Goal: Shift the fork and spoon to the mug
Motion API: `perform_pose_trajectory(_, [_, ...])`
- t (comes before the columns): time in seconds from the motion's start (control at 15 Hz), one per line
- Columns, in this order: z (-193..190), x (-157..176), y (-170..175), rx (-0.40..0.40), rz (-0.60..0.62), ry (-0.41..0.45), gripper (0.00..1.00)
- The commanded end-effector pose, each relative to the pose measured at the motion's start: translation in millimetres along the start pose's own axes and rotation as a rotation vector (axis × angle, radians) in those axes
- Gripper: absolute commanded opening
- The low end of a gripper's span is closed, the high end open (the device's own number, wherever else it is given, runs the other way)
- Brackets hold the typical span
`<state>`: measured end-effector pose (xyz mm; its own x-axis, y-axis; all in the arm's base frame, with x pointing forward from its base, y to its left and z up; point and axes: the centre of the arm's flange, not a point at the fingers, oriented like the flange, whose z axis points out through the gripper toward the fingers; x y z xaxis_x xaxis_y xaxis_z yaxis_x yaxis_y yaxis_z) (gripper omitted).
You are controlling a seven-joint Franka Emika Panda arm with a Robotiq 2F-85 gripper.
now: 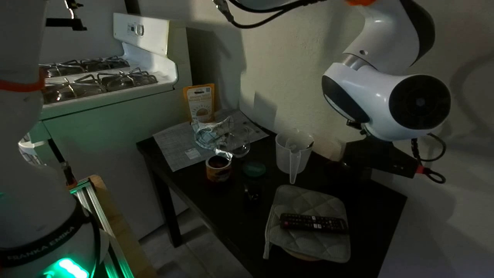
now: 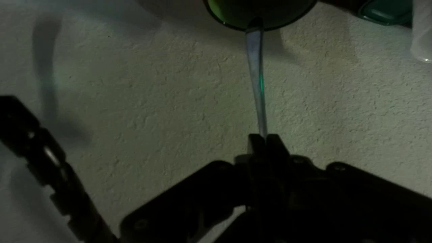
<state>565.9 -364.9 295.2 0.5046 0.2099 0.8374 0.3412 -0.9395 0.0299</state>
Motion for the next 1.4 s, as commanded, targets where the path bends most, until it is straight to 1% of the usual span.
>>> perform_pose_trajectory(0.0, [31,2,16,0.019,0.053,-0.011,0.02])
perform_pose_trajectory(0.2, [41,-4,14,0.028,0.101,-0.044,0.02])
perform_pose_trajectory(0.67, [34,-26,17,0.012,0.182,-0.098,0.02])
perform_pose_trajectory(1.2, [55,-50,15,0.046,0.215,-0.194,0.02])
perform_pose_trajectory(1.33, [54,-52,15,0.036,0.218,-0.205,0.02])
